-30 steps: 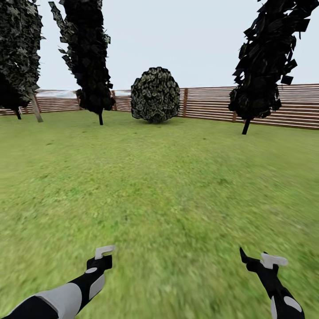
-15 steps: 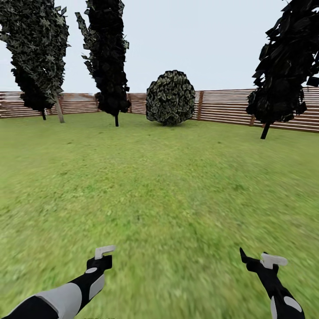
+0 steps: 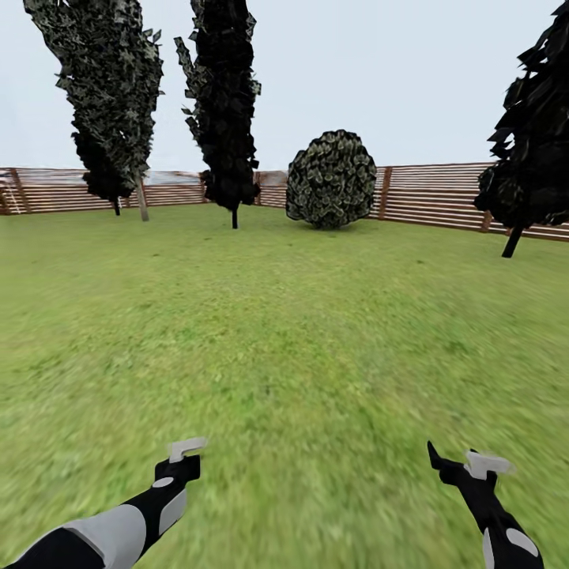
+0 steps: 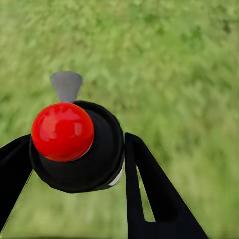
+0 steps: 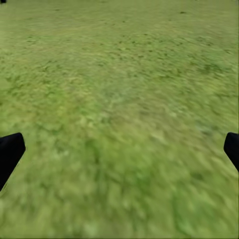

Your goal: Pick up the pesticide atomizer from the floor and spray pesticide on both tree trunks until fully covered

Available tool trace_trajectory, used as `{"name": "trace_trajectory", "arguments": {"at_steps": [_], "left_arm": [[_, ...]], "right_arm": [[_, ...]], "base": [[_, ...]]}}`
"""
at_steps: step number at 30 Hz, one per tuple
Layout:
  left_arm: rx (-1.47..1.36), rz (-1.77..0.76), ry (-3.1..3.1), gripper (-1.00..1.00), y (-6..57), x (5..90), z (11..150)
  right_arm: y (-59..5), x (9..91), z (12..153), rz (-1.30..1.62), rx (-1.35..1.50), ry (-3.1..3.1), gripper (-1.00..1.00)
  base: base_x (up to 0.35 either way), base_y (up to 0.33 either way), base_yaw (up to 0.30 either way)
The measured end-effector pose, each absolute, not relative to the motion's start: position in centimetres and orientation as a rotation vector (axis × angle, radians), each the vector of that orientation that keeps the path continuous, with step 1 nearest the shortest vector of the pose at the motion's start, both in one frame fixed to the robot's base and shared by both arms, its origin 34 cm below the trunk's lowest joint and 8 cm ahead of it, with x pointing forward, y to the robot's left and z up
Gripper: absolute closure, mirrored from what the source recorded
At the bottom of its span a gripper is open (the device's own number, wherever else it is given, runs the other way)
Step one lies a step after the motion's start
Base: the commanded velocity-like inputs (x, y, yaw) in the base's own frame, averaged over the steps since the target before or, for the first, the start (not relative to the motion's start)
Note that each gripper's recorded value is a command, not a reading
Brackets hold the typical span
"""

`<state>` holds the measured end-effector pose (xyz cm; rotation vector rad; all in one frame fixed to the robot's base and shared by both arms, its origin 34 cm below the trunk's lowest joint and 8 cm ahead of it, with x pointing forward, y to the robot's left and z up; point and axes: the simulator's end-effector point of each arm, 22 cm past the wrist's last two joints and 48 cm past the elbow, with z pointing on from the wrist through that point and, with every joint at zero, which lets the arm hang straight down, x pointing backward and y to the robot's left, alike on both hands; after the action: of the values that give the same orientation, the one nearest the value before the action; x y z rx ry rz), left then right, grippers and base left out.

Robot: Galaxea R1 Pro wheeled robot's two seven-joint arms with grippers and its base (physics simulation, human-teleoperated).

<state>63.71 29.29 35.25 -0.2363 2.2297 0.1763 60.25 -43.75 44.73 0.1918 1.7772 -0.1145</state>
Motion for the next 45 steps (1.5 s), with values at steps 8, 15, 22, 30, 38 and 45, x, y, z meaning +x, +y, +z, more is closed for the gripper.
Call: {"name": "trace_trajectory", "arguments": {"at_steps": [8,15,22,30,38,45], "left_arm": [[-0.236,0.174,2.221,1.00,29.2,63.9,35.7],[-0.237,0.173,2.213,1.00,29.2,64.0,36.2],[-0.237,0.171,2.206,1.00,29.2,64.1,36.6],[-0.237,0.170,2.198,1.00,29.2,64.3,37.0],[-0.238,0.169,2.189,1.00,29.2,64.4,37.5],[-0.238,0.168,2.182,1.00,29.2,64.5,37.9]], "right_arm": [[-43.8,60.3,45.1,-0.114,0.193,1.769,-1.00],[-43.8,60.4,45.6,-0.113,0.193,1.761,-1.00],[-43.7,60.4,46.0,-0.111,0.192,1.753,-1.00],[-43.7,60.5,46.4,-0.110,0.193,1.745,-1.00],[-43.7,60.5,46.8,-0.109,0.193,1.736,-1.00],[-43.7,60.6,47.2,-0.108,0.193,1.729,-1.00]], "base": [[0.000,0.000,0.219],[0.000,0.000,0.219],[0.000,0.000,0.219],[0.000,0.000,0.219],[0.000,0.000,0.219],[0.000,0.000,0.218]]}}
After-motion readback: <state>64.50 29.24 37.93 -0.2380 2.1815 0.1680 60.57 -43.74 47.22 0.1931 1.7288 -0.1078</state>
